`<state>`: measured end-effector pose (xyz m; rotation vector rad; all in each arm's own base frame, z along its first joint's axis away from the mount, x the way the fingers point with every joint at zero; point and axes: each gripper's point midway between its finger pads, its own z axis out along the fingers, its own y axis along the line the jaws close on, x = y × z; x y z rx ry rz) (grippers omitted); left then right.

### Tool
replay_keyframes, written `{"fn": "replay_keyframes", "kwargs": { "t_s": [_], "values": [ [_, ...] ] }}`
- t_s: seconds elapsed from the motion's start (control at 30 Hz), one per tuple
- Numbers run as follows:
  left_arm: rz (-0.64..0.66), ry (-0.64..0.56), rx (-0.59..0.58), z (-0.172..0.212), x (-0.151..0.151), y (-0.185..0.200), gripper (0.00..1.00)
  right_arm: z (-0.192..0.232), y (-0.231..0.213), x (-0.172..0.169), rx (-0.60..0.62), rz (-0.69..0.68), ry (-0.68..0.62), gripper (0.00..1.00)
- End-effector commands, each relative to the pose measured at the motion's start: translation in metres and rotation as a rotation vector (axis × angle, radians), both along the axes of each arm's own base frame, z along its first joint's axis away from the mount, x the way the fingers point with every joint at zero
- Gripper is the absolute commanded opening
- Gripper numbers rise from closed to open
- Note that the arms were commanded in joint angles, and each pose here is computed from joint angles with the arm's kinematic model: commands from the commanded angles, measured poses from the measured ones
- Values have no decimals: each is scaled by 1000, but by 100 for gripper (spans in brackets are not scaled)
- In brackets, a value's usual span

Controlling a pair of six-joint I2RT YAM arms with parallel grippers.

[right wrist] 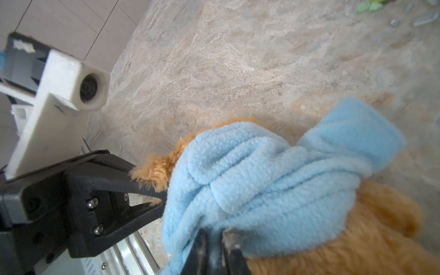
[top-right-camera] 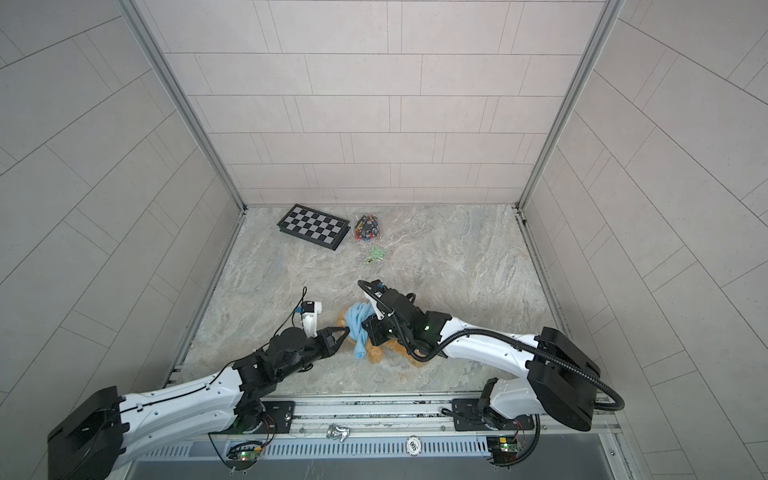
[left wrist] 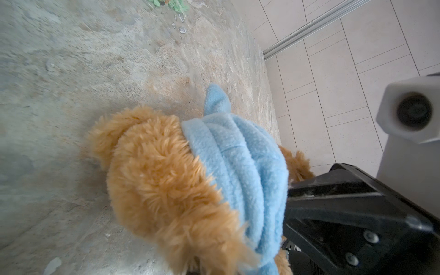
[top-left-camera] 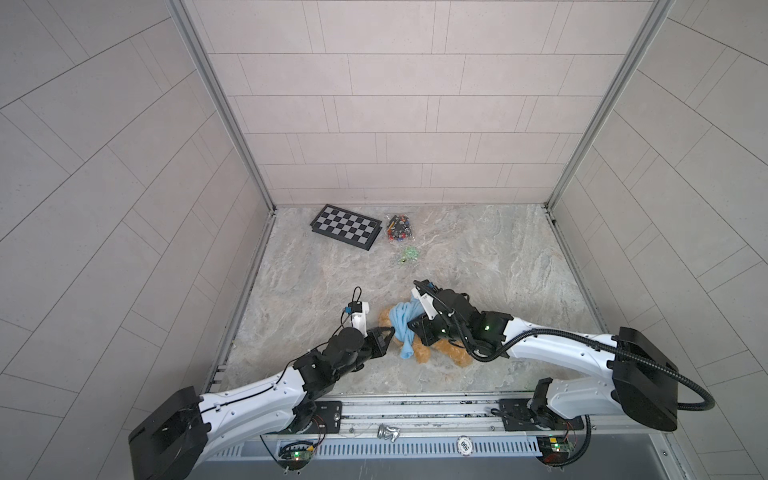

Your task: Dress the teddy bear

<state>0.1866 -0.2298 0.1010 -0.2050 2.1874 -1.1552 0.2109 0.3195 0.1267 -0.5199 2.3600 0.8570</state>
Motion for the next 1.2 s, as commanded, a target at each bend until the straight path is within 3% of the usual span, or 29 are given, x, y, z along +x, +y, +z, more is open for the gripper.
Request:
{"fn": "replay_keyframes", "kwargs": {
  "t_s": [0.0,0.17,0.33,0.43,0.53,0.73,0.9,1.03,1.17],
  "values": [
    [20,-54,-67,22,4,-2,0,-7,-2,-9,-19,7,25,3],
    [107,-55,-36,20,11,14,0,15,-3,-15,14,48,-15,0],
    [271,-58,27,8,27,46,0,53,18,-54,225,226,95,0],
    [308,-69,25,11,33,50,0,65,22,-73,364,262,167,0],
    [358,-85,12,17,39,54,0,52,18,-86,419,269,190,0],
    [401,-95,2,24,40,61,0,3,12,-117,272,295,310,0],
    [460,-105,39,20,39,79,0,4,5,-130,329,303,352,0],
    [502,-107,28,20,38,90,0,-16,-7,-147,263,333,404,0],
    [505,-117,25,25,36,93,0,-65,-39,-158,5,318,417,0]
  ]
}}
